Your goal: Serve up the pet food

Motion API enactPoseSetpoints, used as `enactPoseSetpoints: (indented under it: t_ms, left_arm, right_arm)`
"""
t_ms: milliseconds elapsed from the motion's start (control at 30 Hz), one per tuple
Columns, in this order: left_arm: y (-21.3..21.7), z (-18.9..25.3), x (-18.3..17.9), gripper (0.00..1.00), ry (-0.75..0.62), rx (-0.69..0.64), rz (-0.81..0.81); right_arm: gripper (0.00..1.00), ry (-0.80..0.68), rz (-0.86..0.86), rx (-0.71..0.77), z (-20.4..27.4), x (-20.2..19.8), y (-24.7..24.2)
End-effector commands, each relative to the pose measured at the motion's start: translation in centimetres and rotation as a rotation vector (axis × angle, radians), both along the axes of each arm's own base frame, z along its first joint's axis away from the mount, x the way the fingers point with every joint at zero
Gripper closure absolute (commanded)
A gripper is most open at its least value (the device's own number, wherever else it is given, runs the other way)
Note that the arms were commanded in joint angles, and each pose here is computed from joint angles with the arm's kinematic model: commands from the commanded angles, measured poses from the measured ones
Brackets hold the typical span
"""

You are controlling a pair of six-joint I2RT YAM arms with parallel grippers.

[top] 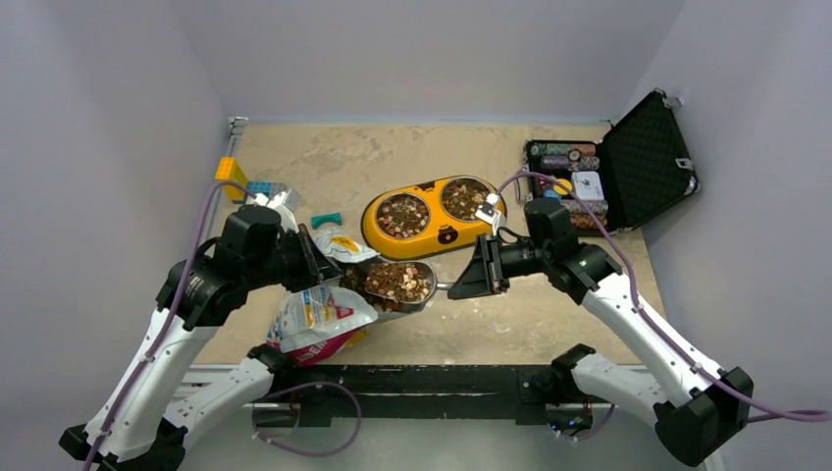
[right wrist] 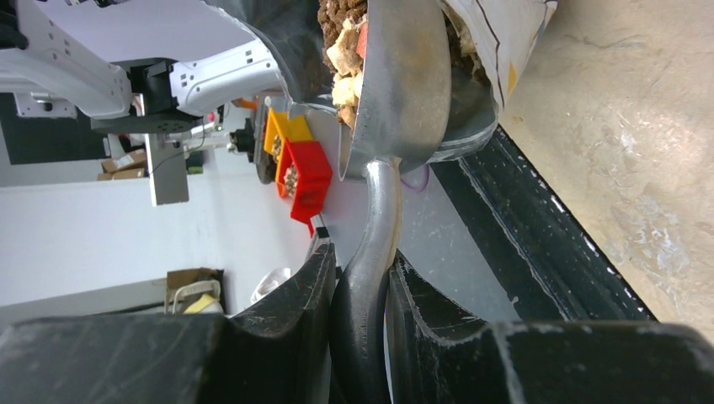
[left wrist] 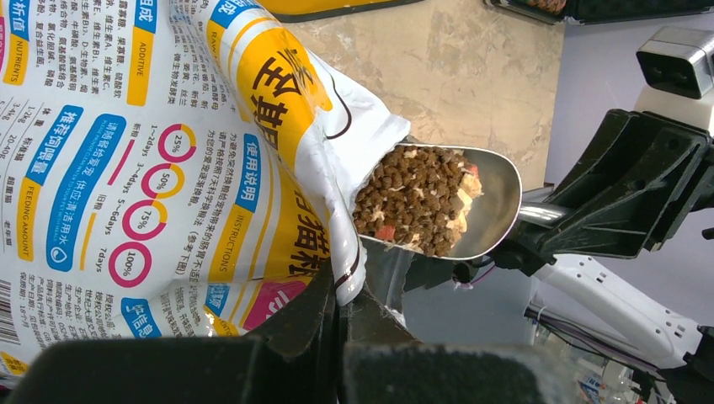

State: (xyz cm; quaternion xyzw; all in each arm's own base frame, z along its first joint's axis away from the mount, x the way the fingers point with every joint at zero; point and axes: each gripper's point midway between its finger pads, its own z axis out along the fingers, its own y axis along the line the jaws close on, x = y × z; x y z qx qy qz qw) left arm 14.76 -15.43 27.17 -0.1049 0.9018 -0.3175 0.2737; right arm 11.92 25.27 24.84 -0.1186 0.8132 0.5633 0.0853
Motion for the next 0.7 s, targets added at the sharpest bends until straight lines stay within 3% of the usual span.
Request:
enactPoseSetpoints:
  t_ms: [0,667]
  left_arm:
    - [-1.3,3.7,1.4,1.00,-0.138,-0.098,-0.019]
    - [-1.2,2.9,2.9,1.00,-0.082,-0.069,0.062]
  right_arm:
    - [1.00,-0.100,0.023,0.078,2.9,-0.4,-0.7]
    - [1.00,-0.141,0.029,0.095,4.3,-1.1,-1.8]
